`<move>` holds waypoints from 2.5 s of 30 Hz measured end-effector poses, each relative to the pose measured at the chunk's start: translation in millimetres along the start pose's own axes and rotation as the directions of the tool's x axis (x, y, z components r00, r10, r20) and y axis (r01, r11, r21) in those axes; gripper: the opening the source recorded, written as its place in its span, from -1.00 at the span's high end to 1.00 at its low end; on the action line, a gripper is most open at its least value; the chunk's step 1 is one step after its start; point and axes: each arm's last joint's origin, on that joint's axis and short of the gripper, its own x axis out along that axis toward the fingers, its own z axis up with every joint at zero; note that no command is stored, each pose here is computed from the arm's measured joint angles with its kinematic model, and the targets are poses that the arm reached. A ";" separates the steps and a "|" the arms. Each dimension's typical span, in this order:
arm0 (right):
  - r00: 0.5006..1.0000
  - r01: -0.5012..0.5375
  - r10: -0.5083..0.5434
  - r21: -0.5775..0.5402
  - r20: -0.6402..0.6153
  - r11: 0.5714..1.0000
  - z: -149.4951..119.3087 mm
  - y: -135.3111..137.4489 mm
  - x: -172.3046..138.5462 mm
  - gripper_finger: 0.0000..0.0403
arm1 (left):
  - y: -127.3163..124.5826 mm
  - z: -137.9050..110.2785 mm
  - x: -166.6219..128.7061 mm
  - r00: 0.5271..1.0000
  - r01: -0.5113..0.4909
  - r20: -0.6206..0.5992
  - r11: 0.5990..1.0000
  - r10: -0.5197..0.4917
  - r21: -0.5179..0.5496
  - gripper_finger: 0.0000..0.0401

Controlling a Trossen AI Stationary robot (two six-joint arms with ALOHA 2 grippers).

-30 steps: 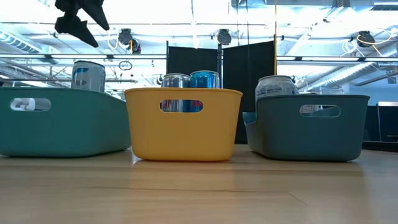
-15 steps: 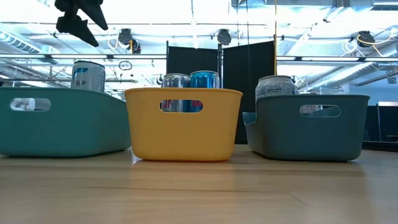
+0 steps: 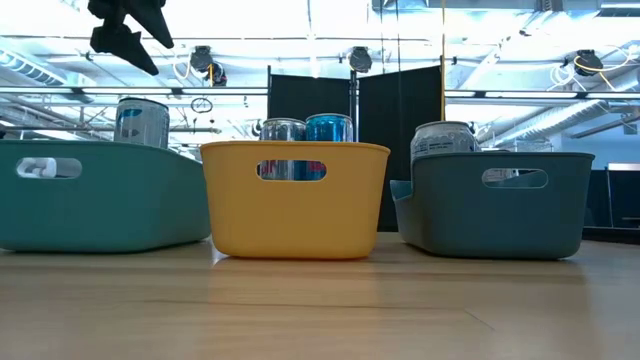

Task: Sort soda cans
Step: Put the left blue can into the yellow bin

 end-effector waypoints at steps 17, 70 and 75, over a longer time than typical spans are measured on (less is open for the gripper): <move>0.991 -0.117 0.116 0.013 0.065 0.993 -1.0 -5.1 -20.6 -0.15 | 0.0 0.0 0.0 1.000 0.000 0.000 1.000 0.000 0.000 -0.77; 0.951 -0.089 0.108 -0.077 0.290 0.993 217.4 72.0 -67.7 -0.17 | 0.2 -0.4 0.0 1.000 -0.001 -0.004 0.997 0.002 0.080 -0.77; 0.952 -0.085 0.094 -0.042 0.292 0.996 232.9 70.5 -58.6 -0.17 | 0.1 -0.3 -0.1 1.000 -0.001 -0.004 0.996 0.001 0.095 -0.77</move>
